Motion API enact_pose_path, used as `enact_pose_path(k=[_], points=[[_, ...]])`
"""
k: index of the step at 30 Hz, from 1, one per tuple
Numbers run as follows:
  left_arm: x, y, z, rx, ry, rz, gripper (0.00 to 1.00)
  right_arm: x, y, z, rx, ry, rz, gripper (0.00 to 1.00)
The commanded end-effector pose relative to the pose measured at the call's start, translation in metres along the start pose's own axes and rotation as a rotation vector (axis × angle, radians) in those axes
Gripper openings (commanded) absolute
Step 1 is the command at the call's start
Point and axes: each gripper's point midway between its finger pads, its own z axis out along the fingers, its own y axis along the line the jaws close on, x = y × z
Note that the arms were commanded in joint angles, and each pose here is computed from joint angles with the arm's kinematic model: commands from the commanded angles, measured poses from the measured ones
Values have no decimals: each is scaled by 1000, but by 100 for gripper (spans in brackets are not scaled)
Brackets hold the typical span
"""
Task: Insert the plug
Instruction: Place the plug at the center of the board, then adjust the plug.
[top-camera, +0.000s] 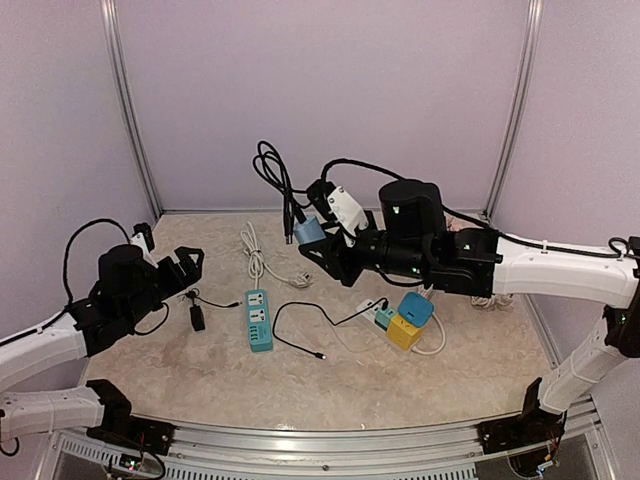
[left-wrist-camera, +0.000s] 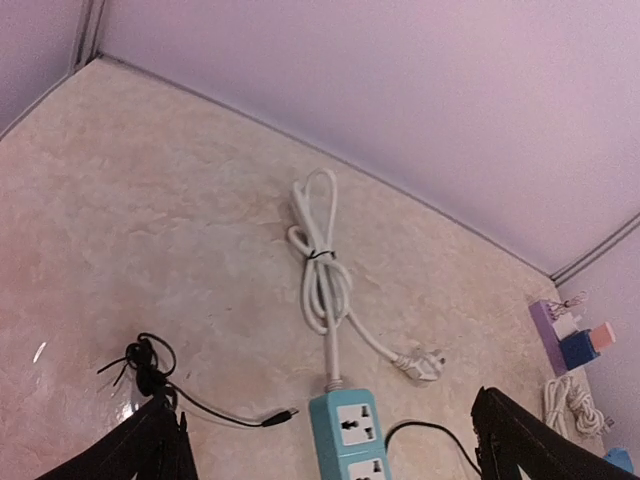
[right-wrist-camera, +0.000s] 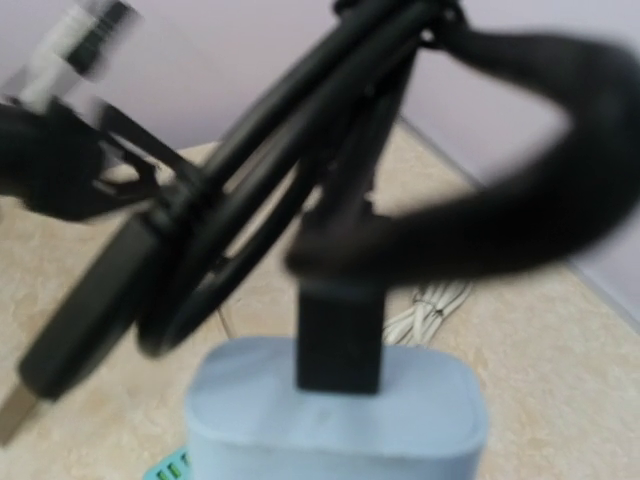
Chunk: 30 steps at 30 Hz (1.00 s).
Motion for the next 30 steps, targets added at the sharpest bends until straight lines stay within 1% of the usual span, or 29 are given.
enact_pose_path(k=[1, 4, 7, 10, 13, 16, 18, 19, 21, 25, 28, 30], points=[[-69, -76, -58, 221, -255, 129, 99, -38, -14, -13, 135, -129, 87, 0], [-85, -136, -93, 475, -264, 140, 99, -43, -18, -8, 213, -156, 145, 0], [-83, -183, -114, 666, -220, 160, 99, -47, -12, -1, 242, -182, 157, 0], [-69, -228, -127, 796, -153, 242, 99, -48, 0, 9, 226, -174, 135, 0], [-50, -259, -123, 841, -86, 342, 99, -52, 18, 13, 197, -180, 90, 0], [-38, -273, -115, 864, -53, 365, 97, -56, 31, 12, 167, -194, 68, 0], [-35, -277, -114, 881, -47, 378, 91, -58, 35, 11, 161, -199, 68, 0], [-33, -278, -112, 875, -39, 387, 87, -59, 36, 10, 156, -203, 69, 0], [-27, -278, -107, 860, -12, 412, 81, -61, 39, 9, 148, -211, 71, 0], [-7, -283, -100, 884, 60, 431, 75, -63, 41, 12, 145, -212, 41, 0], [-2, -280, -96, 869, 73, 442, 60, -67, 45, 13, 123, -220, 28, 0], [-2, -279, -98, 872, 73, 453, 54, -68, 48, 15, 111, -221, 22, 0]])
